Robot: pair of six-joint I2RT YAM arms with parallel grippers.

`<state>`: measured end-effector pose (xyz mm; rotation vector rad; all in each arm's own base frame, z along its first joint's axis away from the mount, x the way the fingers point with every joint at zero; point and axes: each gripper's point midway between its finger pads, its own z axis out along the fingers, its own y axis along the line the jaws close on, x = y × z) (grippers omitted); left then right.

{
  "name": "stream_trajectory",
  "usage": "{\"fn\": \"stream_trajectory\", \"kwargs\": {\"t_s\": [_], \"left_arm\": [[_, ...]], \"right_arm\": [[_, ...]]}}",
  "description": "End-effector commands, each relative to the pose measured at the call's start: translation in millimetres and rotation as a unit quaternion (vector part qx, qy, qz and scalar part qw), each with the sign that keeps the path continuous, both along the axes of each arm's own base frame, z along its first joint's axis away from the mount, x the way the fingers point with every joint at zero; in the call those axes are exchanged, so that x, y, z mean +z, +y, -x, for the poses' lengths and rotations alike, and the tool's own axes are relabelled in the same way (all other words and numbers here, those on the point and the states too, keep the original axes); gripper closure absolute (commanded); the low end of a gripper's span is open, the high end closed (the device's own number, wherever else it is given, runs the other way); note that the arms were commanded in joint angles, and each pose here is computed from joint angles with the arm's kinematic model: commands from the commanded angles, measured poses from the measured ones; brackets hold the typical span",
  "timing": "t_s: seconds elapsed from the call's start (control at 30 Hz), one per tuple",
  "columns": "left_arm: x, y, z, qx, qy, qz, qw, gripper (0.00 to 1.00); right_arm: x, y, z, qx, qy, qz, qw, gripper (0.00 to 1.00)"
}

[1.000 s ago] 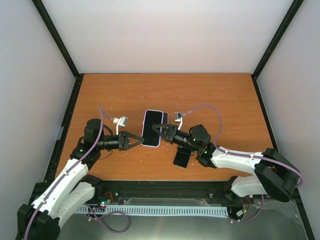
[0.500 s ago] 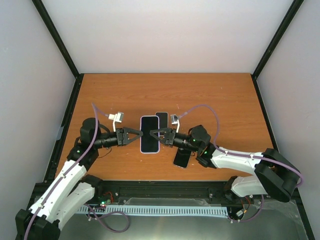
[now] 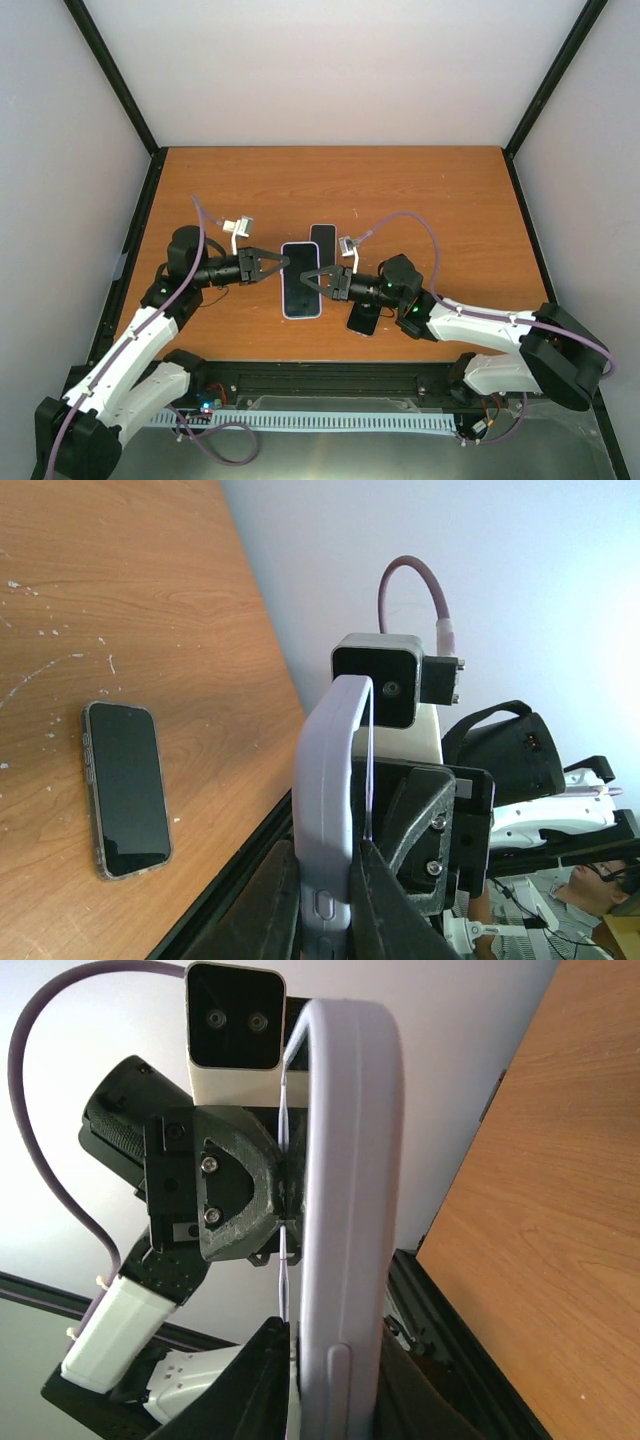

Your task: Put the phone into the phone case

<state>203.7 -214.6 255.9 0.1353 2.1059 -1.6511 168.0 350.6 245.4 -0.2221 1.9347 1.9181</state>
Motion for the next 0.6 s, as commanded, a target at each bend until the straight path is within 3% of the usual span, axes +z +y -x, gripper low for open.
{"fn": "stream_trajectory", "kwargs": {"t_s": [0.0,0.27,0.43,0.57], "left_arm": [[13,2,-8,0.015,-0.027,0.001,1.000,1.00],[14,6,-10,0.040,-0.022,0.016,0.999,1.00],[9,7,-14,0.051,-0.016,0.018,0.998,1.00],[5,6,-17,0.050,-0.012,0.018,0.998,1.00]], "right_arm": [[20,-2,8,0.009,-0.035,-0.022,0.999,0.78],[-1,-7,27,0.047,-0.004,-0.009,0.999,0.53],[-28,-15,40,0.057,0.021,0.018,0.998,0.54],[-32,-19,46,0.058,0.027,0.026,0.998,0.65]]}}
